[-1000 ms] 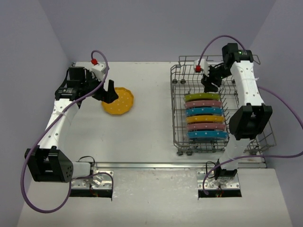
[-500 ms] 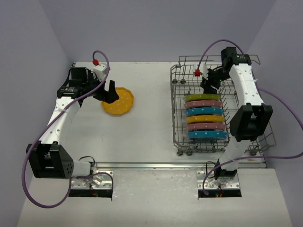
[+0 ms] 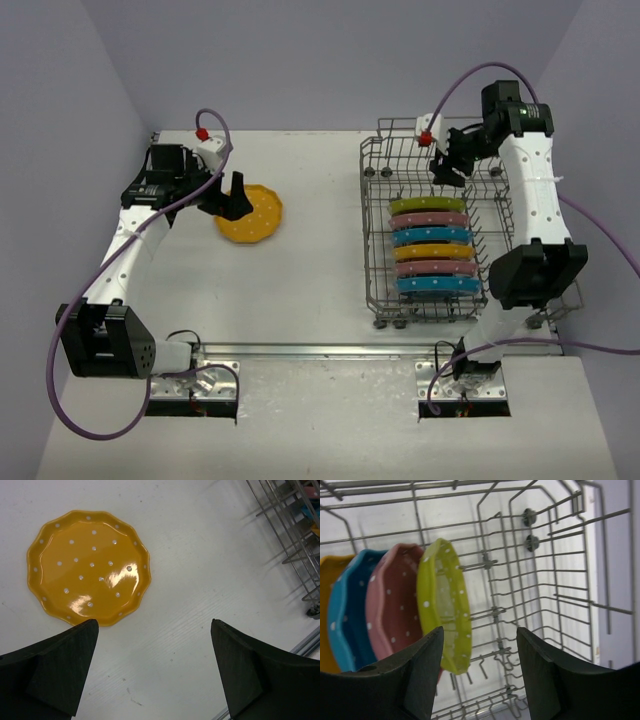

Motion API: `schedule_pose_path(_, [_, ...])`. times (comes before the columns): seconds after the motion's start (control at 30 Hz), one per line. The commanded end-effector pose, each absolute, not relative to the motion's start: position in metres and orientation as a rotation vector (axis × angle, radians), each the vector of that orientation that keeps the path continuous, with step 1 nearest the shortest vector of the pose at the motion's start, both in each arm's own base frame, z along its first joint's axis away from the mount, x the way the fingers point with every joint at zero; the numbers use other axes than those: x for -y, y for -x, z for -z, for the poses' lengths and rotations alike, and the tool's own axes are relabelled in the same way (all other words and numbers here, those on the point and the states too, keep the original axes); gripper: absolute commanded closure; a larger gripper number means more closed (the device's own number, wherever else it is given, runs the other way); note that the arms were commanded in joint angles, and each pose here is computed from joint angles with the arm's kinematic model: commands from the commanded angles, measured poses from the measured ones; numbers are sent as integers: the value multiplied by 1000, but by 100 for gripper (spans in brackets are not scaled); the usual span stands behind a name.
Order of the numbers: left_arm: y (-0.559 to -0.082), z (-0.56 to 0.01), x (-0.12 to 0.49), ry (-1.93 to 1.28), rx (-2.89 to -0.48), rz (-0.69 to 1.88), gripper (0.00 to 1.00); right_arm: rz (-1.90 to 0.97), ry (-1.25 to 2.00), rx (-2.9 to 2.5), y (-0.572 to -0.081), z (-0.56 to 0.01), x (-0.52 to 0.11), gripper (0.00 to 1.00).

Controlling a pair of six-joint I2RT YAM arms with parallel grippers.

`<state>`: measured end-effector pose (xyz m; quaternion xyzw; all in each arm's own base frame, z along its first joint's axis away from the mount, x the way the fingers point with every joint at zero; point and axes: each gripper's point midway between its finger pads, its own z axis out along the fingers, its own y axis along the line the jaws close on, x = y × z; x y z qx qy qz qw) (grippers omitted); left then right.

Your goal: Unload the plates from the dish rack

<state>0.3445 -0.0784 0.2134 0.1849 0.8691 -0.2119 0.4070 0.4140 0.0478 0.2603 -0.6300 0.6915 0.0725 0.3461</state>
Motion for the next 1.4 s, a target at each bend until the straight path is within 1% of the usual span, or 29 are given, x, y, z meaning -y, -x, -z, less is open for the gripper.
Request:
schedule_pose_path(0.0, [-345, -235, 85, -496, -2112, 547, 7, -393, 1694, -1935, -348, -236, -50, 39])
schedule_pose_path(0.27, [-345, -242, 88, -494, -2103, 557, 6, -405, 1750, -1984, -339, -215, -45, 39])
schedule_pose_path(0.67, [-343, -237, 90, -491, -2115, 568, 5, -402, 1820, -2019, -361, -187, -36, 39])
schedule_pose_path(0.83, [-344, -237, 89, -490, -2117, 565, 5, -427, 1917, -2036, -353, -163, -34, 40])
schedule_pose_path(0.9, [-345, -237, 89, -489, -2117, 564, 5, -398, 1987, -2011, -350, -151, -41, 40])
schedule_pose_path(1.03, [-345, -235, 89, -485, -2121, 567, 5, -345, 2008, -1981, -355, -142, -43, 41])
schedule_pose_path(1.1, [-344, -233, 89, -483, -2125, 569, 5, -351, 1999, -1973, -359, -141, -46, 43])
schedule_pose_path(1.17, [-343, -231, 89, -482, -2129, 568, 5, -357, 1986, -1967, -362, -144, -49, 49])
schedule_pose_path(1.2, [-343, -229, 89, -482, -2133, 568, 5, -357, 1981, -1963, -364, -146, -50, 53])
schedule_pose_path(1.27, [-342, -228, 89, -482, -2135, 570, 5, -356, 1981, -1957, -366, -153, -51, 67])
schedule_pose_path(1.3, [-341, -228, 89, -481, -2134, 570, 5, -351, 1981, -1953, -368, -157, -51, 68])
schedule_pose_path(1.33, [-341, -228, 89, -480, -2134, 572, 5, -348, 1980, -1951, -368, -161, -51, 74])
schedule_pose_path(1.37, [-342, -228, 89, -478, -2133, 573, 5, -341, 1979, -1947, -369, -167, -51, 78])
